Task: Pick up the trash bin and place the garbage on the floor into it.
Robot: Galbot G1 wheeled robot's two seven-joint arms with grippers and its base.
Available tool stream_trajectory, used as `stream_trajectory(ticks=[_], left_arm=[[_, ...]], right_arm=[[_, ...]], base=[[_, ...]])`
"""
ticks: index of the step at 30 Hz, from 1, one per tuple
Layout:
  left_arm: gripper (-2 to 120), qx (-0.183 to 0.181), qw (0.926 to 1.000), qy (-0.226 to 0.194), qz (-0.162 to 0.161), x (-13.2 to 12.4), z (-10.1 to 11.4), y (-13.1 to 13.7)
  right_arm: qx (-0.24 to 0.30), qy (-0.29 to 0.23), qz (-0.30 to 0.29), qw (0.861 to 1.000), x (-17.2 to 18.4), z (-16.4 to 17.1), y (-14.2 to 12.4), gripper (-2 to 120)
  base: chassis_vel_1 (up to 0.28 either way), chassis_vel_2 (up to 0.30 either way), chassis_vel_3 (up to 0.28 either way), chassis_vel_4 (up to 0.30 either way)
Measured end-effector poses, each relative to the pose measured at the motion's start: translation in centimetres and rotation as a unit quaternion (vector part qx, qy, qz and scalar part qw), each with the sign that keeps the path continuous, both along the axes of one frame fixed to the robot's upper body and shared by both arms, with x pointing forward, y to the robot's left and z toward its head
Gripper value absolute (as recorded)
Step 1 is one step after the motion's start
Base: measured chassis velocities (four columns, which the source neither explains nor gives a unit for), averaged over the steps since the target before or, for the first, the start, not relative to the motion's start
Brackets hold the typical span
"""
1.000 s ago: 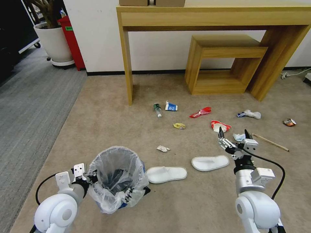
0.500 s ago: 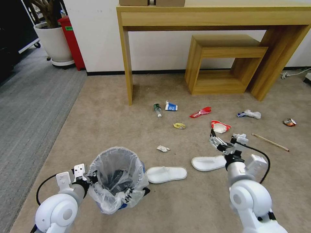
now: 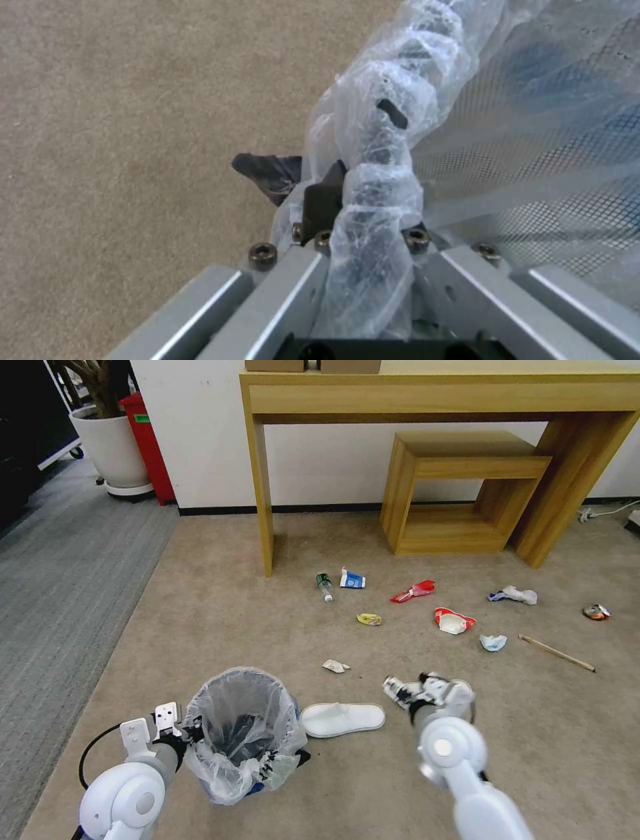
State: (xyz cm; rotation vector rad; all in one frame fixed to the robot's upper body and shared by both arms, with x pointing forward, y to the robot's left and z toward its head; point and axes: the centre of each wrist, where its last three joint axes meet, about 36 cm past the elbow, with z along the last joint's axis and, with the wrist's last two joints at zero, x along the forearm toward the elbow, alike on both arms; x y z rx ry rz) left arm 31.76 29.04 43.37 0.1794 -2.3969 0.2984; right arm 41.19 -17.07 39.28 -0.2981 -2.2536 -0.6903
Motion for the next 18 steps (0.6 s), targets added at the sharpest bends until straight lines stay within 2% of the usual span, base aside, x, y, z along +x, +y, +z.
stream_trajectory(ticks=[13, 18], left_arm=[[0, -0.001, 1.0, 0.005, 0.008, -0.2, -0.6, 0.0], [0, -0.001, 0.9999, 0.005, 0.011, -0.2, -0.6, 0.1]], right_arm=[[-0.026, 0.076, 0.008, 0.997, 4.2, -5.9, 4.7, 100], [-0.03, 0.081, 0.019, 0.996, 4.8, -6.5, 6.1, 100]], base=[[0.0, 0.0, 0.0, 0.0], [0.0, 0.0, 0.0, 0.0]])
